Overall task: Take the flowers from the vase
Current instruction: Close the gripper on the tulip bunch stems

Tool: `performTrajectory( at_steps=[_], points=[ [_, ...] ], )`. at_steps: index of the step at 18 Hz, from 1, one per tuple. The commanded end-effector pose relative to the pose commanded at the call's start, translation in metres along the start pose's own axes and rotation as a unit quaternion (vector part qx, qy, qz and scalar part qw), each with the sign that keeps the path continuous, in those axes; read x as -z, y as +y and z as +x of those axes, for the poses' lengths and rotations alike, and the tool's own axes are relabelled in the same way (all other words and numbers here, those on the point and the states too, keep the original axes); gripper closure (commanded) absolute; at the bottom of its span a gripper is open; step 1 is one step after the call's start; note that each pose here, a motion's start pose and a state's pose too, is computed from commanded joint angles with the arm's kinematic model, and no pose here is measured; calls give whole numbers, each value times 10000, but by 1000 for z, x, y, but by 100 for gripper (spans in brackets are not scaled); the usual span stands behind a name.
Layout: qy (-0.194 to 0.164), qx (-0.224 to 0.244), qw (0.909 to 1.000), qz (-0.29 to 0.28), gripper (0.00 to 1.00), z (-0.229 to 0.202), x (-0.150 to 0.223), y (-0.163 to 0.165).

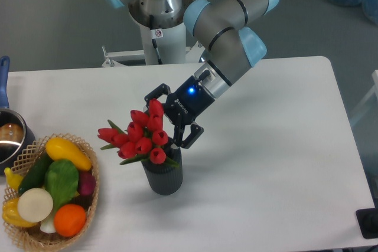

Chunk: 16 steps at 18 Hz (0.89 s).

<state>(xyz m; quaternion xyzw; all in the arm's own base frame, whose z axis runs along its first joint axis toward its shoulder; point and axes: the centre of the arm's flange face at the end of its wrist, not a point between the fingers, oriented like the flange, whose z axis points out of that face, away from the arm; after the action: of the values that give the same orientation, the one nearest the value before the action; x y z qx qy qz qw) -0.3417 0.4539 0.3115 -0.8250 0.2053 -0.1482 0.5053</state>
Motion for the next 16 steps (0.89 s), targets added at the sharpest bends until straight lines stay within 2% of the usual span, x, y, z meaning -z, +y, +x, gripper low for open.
performTrajectory(
  at_steps=[3, 8, 11, 14, 16],
  points=[
    [-17, -51, 10000, 0, 13, -4, 1, -4],
    [-51, 2, 10000, 2, 38, -18, 3, -8],
    [-3, -29, 10000, 0, 42, -22, -3, -9],
    [-10, -43, 10000, 1, 51, -26, -3, -10],
    [-21, -46, 10000, -7, 51, -27, -2, -10]
  ],
)
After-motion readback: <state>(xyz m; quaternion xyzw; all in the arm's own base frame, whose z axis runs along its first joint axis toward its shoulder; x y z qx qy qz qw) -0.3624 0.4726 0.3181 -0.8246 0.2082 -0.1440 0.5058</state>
